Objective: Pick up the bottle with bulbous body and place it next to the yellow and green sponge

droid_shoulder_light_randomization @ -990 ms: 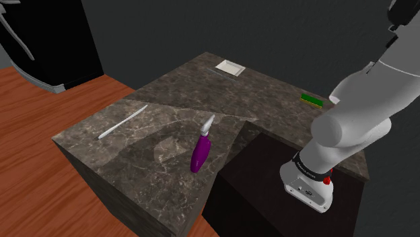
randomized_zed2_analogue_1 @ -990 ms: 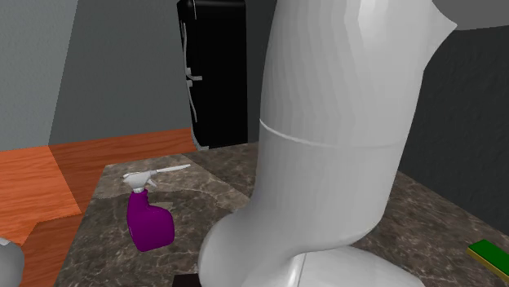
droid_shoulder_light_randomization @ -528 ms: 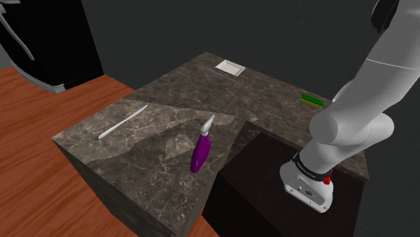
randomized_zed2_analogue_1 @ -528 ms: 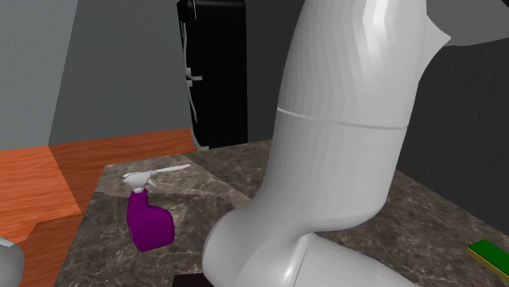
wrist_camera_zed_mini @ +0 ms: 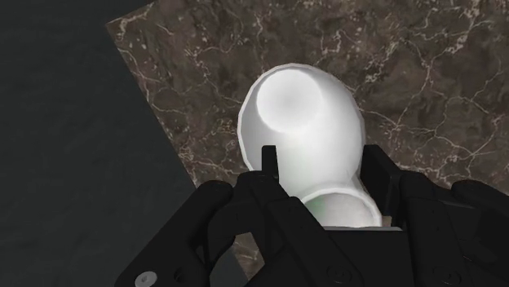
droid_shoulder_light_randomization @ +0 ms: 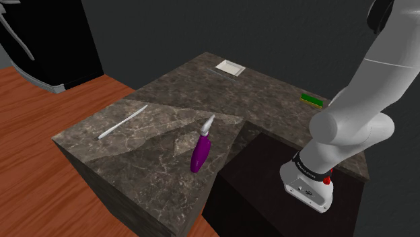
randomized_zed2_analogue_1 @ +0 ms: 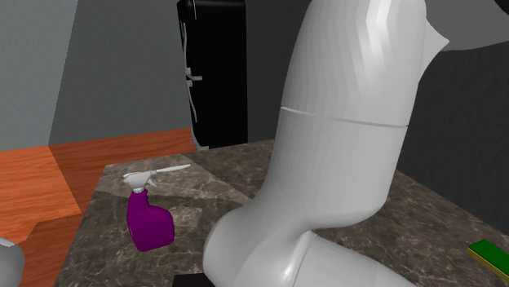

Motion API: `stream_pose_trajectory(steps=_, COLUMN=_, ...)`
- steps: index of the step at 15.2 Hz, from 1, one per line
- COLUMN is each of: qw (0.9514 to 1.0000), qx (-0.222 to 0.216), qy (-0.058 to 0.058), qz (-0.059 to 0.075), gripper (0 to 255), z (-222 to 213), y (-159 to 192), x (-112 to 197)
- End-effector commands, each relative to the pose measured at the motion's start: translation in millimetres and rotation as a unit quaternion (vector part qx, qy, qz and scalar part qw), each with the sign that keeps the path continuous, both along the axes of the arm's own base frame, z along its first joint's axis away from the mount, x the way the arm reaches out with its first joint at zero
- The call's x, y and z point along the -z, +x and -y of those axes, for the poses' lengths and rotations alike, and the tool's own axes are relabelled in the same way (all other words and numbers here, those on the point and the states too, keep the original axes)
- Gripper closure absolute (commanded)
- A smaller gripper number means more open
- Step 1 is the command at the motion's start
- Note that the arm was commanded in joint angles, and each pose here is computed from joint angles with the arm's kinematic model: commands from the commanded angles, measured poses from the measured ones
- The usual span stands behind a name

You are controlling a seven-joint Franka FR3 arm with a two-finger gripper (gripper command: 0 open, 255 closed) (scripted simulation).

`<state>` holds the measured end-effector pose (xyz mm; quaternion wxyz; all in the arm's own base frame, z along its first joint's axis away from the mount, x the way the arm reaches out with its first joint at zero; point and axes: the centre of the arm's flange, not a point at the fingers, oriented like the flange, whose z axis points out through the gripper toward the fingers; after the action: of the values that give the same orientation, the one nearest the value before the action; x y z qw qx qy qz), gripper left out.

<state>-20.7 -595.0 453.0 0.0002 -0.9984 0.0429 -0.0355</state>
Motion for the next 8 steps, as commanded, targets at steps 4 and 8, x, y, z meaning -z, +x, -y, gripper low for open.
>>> stream_pose_trajectory(steps=4, qw=1.0, qx=0.0, qy=0.0, qz=0.0, gripper=255, z=0.3, y=0.4, x=19.8)
stream_pose_trajectory(steps=8, qw=1.0, qx=0.0, qy=0.0, qz=0.0, gripper=255, z=0.3, y=0.4, x=19.8)
